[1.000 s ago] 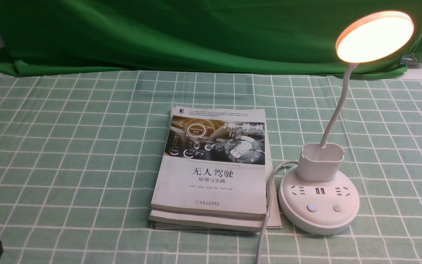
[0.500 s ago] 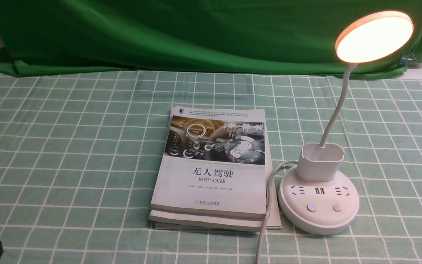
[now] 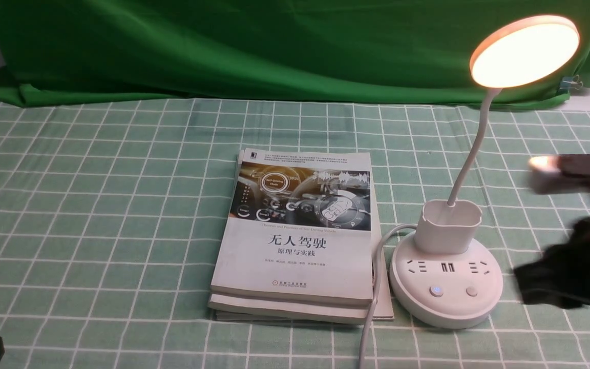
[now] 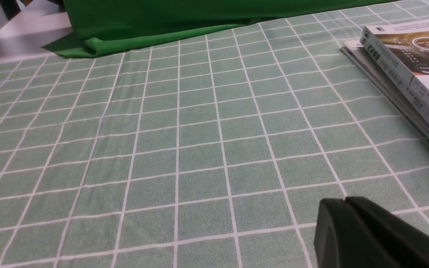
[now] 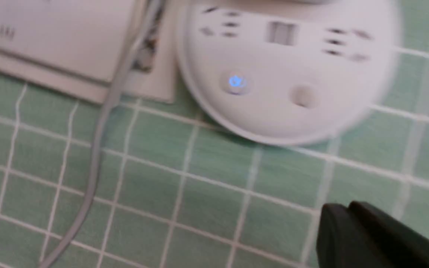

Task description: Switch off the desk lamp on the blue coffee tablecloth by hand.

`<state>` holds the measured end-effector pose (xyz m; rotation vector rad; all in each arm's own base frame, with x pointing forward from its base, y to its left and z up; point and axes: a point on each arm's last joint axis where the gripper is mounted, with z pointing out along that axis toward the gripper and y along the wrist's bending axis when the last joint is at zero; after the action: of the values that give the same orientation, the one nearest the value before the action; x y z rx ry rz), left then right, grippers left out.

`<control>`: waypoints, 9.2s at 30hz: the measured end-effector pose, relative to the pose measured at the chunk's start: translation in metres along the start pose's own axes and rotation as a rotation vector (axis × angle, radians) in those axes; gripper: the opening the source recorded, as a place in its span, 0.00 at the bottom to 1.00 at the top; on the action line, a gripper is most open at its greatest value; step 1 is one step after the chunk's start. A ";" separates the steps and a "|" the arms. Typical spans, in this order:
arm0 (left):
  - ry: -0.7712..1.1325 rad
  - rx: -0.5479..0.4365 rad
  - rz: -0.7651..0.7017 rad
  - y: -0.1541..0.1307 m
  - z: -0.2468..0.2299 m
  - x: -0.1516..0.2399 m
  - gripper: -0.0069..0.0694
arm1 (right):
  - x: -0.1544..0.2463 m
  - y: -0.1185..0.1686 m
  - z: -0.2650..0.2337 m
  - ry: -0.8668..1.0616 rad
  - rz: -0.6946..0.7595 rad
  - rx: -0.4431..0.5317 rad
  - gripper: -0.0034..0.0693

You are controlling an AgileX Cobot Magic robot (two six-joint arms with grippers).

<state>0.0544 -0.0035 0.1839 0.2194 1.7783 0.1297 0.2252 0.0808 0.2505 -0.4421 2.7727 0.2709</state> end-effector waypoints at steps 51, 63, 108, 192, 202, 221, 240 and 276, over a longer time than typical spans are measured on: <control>0.000 0.000 0.000 0.000 0.000 0.000 0.09 | -0.049 -0.007 0.060 0.057 -0.014 0.063 0.10; 0.000 0.000 0.000 0.000 0.000 0.000 0.09 | -0.042 -0.011 0.084 0.135 0.021 0.066 0.10; 0.000 0.000 0.000 0.000 0.000 0.000 0.09 | -0.035 0.002 -0.006 -0.079 -0.033 0.056 0.10; 0.000 0.000 0.000 0.000 0.000 0.000 0.09 | -0.044 -0.008 0.073 0.085 -0.019 0.054 0.10; 0.000 0.000 0.000 0.000 0.000 0.000 0.09 | -0.002 0.000 0.007 -0.029 -0.024 0.048 0.10; 0.000 0.000 0.000 0.000 0.000 0.000 0.09 | 0.063 0.008 -0.063 -0.427 0.028 0.027 0.14; 0.000 0.000 0.000 0.000 0.000 0.000 0.09 | 0.183 -0.021 -0.010 -1.031 0.038 0.245 0.09; 0.000 0.000 0.000 0.000 0.000 0.000 0.09 | 0.193 -0.020 -0.008 -1.074 0.025 0.268 0.15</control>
<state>0.0544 -0.0036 0.1839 0.2195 1.7785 0.1297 0.0552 0.0077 0.1901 -0.1169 1.7226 0.0858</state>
